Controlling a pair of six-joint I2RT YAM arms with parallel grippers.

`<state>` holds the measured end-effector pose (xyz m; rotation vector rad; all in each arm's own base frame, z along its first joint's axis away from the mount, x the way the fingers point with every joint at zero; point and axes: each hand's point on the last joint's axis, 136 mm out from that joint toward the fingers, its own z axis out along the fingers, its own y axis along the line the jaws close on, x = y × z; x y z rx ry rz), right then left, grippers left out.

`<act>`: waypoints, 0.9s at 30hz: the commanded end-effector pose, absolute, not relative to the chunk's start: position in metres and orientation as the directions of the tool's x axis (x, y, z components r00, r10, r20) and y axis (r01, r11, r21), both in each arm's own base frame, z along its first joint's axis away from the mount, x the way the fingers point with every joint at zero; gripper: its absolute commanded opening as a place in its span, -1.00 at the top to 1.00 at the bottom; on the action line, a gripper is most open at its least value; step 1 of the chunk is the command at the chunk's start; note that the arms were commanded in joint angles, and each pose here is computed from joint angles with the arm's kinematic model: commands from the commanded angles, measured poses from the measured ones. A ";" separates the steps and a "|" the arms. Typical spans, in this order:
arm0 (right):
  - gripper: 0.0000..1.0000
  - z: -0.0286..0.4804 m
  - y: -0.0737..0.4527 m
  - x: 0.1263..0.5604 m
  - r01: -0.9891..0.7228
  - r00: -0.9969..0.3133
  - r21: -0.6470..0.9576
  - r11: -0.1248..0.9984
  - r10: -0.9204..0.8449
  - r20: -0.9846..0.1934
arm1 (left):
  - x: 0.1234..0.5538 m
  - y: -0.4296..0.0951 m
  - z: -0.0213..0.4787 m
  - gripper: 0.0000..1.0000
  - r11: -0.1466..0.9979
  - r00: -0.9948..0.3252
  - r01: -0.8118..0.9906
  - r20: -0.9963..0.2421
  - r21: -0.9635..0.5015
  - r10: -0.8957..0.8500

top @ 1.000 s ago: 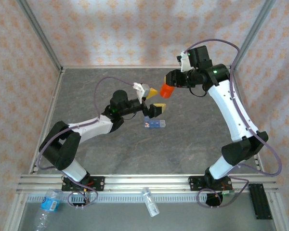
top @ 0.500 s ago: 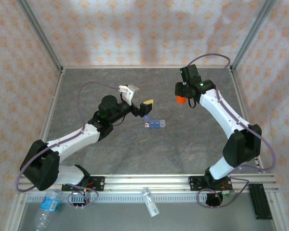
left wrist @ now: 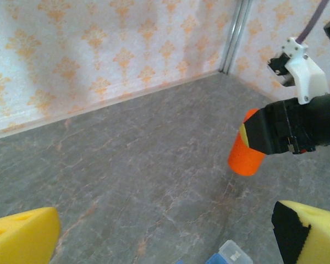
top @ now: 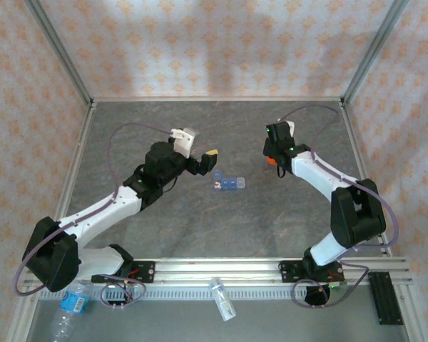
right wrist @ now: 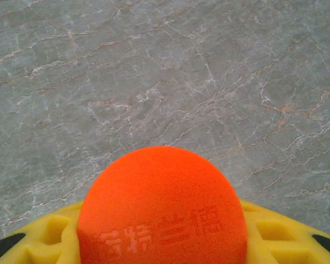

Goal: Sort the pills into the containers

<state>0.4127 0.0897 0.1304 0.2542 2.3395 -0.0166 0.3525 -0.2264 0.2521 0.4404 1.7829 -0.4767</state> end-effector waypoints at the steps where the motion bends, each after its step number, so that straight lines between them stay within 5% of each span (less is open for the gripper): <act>1: 0.51 0.149 0.081 0.423 0.249 -0.578 0.116 0.961 0.244 -0.779 | 0.356 -0.215 0.271 -0.99 0.875 -0.221 0.481 -0.974 -0.059 0.055; 11: 0.23 0.119 0.076 0.415 0.265 -0.621 0.096 0.959 0.246 -0.744 | 0.359 -0.211 0.273 -0.99 0.889 -0.215 0.453 -0.976 -0.067 0.036; 27: -0.48 0.117 0.078 0.415 0.252 -0.665 0.134 0.958 0.272 -0.696 | 0.365 -0.212 0.271 -0.99 0.896 -0.227 0.437 -0.974 -0.085 0.018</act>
